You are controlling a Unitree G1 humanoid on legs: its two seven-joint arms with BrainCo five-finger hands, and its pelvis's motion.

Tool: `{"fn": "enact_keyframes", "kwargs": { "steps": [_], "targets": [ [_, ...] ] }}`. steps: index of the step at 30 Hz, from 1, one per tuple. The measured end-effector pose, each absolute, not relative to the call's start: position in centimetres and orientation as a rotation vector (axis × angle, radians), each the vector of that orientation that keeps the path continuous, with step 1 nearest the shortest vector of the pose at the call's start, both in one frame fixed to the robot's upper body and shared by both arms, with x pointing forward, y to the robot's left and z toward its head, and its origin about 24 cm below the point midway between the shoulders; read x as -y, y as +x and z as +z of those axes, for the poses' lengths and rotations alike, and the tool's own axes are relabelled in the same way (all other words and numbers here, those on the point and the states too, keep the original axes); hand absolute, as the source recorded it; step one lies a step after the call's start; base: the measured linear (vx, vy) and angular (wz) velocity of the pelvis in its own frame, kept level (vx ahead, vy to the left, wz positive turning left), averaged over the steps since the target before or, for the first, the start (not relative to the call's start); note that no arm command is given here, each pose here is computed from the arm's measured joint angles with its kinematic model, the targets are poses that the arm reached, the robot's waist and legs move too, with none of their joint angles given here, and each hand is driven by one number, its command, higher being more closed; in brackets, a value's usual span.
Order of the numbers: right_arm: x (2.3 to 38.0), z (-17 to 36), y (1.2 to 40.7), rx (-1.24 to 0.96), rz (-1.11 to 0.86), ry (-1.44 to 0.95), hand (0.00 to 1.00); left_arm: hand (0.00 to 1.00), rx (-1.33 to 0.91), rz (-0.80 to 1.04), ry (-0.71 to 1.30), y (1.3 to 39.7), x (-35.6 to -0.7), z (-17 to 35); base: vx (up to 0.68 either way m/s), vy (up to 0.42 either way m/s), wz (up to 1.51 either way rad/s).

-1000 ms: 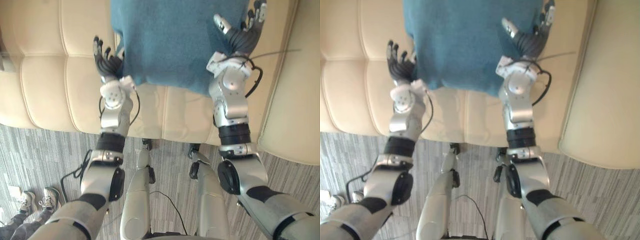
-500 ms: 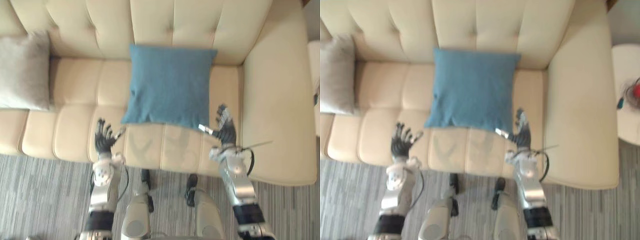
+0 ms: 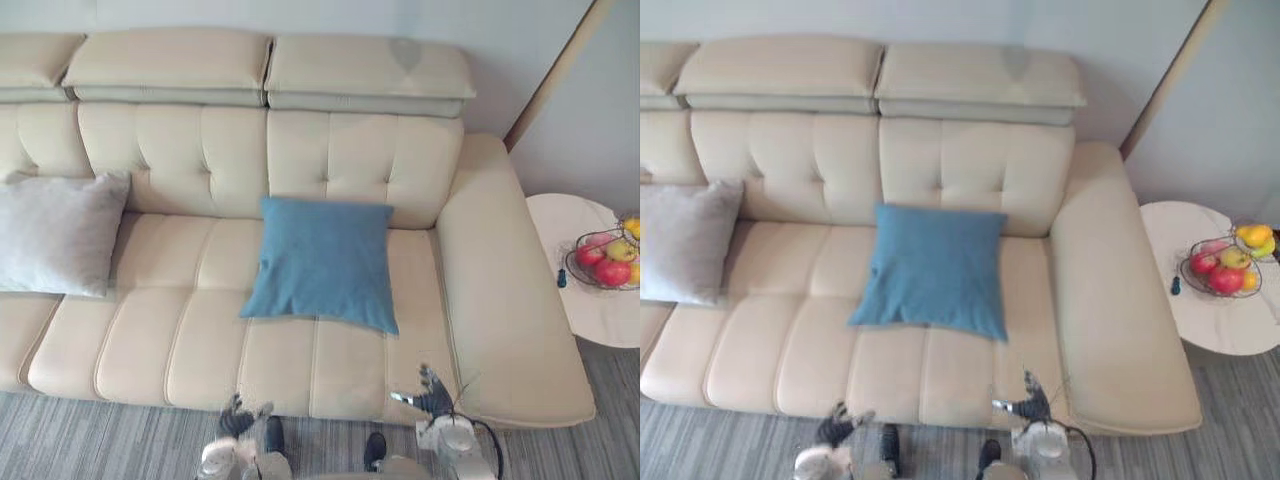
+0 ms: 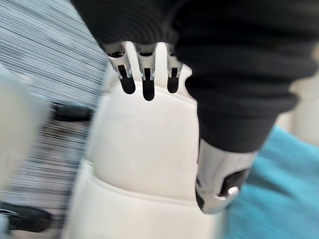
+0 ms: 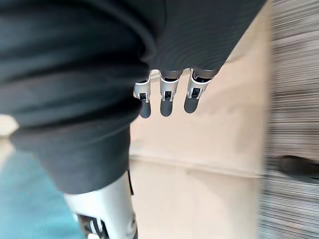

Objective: Pick up cushions and gather them together orderly.

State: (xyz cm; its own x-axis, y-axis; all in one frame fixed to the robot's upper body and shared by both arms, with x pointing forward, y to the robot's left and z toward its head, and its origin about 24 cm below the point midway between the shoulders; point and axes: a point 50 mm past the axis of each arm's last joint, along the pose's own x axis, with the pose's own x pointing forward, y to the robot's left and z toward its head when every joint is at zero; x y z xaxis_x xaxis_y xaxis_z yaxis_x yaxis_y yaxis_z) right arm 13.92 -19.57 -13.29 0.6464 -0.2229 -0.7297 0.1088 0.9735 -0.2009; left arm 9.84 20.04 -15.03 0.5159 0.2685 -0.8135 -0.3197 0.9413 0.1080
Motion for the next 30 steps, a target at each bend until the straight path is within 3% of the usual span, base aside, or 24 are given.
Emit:
{"fn": "enact_keyframes", "kwargs": {
  "steps": [9,30],
  "targets": [
    [20.8,-15.0,10.9,-1.009,-0.295,-0.082,0.0,0.0,-1.052,0.427,-0.042,7.9,-21.4,-15.7,0.0,0.017,-0.04],
    [21.1,-15.6,11.1,-1.106,-0.318,-0.076,0.0,0.0,-1.139,0.396,0.022,6.6,-21.8,-16.2,-0.01,0.002,-0.1]
  ]
}}
